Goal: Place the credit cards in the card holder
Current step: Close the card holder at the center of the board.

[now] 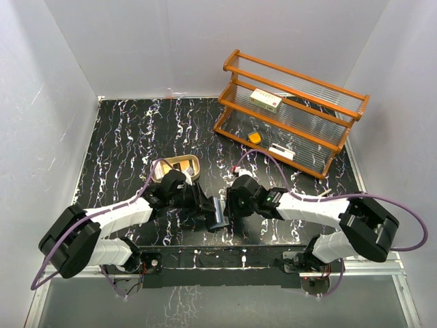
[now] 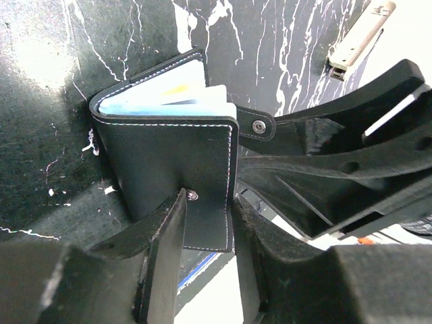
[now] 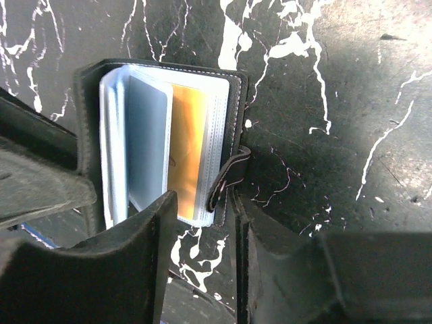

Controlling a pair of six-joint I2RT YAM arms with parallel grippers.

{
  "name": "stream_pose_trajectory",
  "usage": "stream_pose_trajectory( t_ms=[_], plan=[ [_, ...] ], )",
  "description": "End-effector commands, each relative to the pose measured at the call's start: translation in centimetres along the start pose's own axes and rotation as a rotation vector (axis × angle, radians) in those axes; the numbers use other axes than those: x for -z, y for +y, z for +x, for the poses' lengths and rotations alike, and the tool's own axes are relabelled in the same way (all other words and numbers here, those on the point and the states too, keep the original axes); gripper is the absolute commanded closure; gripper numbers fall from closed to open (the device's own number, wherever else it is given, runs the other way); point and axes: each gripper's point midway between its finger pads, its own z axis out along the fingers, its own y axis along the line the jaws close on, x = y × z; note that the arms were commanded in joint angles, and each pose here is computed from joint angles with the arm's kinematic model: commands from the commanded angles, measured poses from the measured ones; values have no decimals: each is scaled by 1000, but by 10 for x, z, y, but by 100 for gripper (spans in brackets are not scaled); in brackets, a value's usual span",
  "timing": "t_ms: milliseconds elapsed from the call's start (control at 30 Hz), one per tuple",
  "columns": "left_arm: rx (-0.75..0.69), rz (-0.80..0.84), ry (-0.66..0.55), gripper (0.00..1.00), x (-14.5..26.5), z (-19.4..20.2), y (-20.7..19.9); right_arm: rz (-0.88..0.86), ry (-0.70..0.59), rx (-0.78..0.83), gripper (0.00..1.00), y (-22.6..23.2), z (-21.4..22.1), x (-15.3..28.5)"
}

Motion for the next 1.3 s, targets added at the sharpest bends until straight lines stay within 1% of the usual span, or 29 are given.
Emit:
stream_pose_trajectory(
  t_ms=[0, 167, 300, 400, 500, 600, 667, 733, 800, 900, 1000, 1100, 1167, 1267],
  plan=[
    [-34, -57, 7, 70, -1, -1, 8, -22, -79, -8, 63, 7, -16, 13],
    [-49, -126, 5, 75, 0, -4, 17, -52, -104, -26, 55, 10, -18, 23],
    [-51, -137, 11, 78, -4, -4, 21, -101, -132, -43, 54, 17, -21, 30],
    [-49, -140, 27, 78, -7, -2, 22, -107, -148, -44, 57, 18, -24, 32],
    [-50, -130, 36, 65, -9, -2, 20, -107, -150, -44, 58, 18, -25, 32],
    [-49, -130, 30, 59, -9, -4, 18, -112, -154, -44, 59, 19, -26, 32],
    [-52, -131, 23, 52, -8, -6, 16, -117, -154, -45, 59, 21, -26, 32],
    [-58, -127, 17, 51, -7, -8, 12, -119, -153, -47, 59, 21, -25, 31],
    [-64, -132, 4, 54, -4, -11, 10, -120, -151, -47, 59, 21, -25, 30],
    [-69, -164, -24, 66, 0, -17, 12, -125, -150, -47, 62, 23, -25, 29],
    [-82, -204, -33, 74, 1, -20, 17, -129, -148, -51, 62, 24, -26, 29],
    [-88, -207, -27, 80, -3, -20, 19, -123, -149, -55, 58, 23, -26, 27],
    [-87, -199, -9, 83, -8, -18, 21, -120, -153, -57, 56, 22, -26, 27],
    [-78, -220, 20, 83, -15, -13, 31, -116, -152, -55, 53, 21, -26, 25]
  ],
)
